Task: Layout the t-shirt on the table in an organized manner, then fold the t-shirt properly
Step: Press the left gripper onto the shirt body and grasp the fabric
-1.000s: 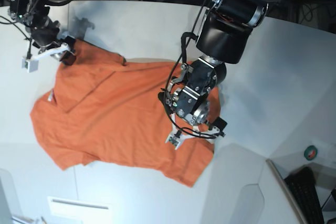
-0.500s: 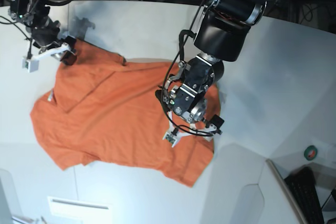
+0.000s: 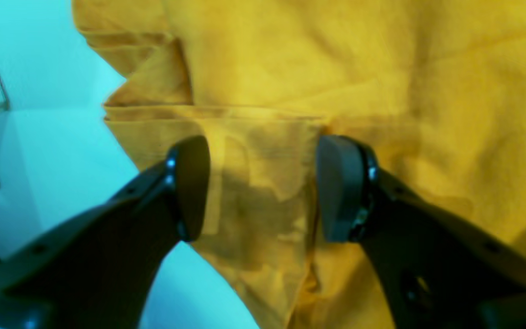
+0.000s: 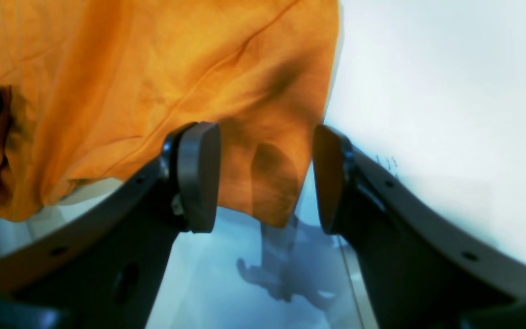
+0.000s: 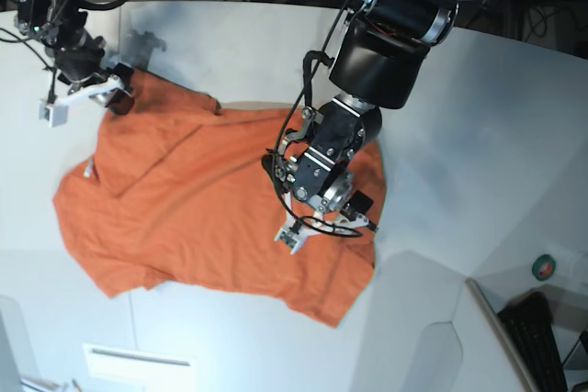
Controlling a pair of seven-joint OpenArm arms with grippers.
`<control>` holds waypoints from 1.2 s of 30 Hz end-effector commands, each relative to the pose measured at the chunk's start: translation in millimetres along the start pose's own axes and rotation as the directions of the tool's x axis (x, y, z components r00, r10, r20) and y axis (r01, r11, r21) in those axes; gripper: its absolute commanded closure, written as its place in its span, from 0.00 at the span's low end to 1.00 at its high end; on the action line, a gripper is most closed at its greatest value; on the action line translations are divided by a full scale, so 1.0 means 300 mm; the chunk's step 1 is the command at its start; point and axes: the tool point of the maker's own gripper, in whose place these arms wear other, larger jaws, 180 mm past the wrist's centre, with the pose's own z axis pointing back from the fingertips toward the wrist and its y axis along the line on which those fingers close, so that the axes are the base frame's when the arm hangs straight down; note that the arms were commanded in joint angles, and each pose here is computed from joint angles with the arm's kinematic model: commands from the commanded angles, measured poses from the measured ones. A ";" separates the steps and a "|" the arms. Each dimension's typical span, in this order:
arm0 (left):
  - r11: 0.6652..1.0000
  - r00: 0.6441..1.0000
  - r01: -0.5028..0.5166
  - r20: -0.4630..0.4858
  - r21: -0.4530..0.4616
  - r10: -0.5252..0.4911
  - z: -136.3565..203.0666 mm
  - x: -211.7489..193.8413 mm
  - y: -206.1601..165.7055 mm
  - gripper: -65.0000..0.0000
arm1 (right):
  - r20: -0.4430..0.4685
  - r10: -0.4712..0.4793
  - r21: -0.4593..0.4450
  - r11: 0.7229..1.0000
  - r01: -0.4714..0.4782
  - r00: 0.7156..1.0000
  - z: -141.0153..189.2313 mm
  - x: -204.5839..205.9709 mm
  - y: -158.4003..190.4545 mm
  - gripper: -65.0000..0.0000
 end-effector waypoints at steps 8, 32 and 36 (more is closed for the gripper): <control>1.000 1.000 0.006 0.007 0.009 -0.006 -0.001 0.025 0.007 0.47 | 0.036 0.017 0.020 1.000 -0.018 0.999 0.005 0.041 0.016 0.53; 1.000 1.000 0.003 -0.006 -0.005 -0.003 -0.009 0.005 -0.013 0.82 | 0.036 0.017 0.020 1.000 -0.018 0.999 0.005 0.041 0.016 0.53; 1.000 1.000 0.002 -0.012 -0.011 -0.002 -0.011 -0.003 -0.022 0.82 | 0.036 0.017 0.020 1.000 -0.018 0.999 0.005 0.041 0.016 0.53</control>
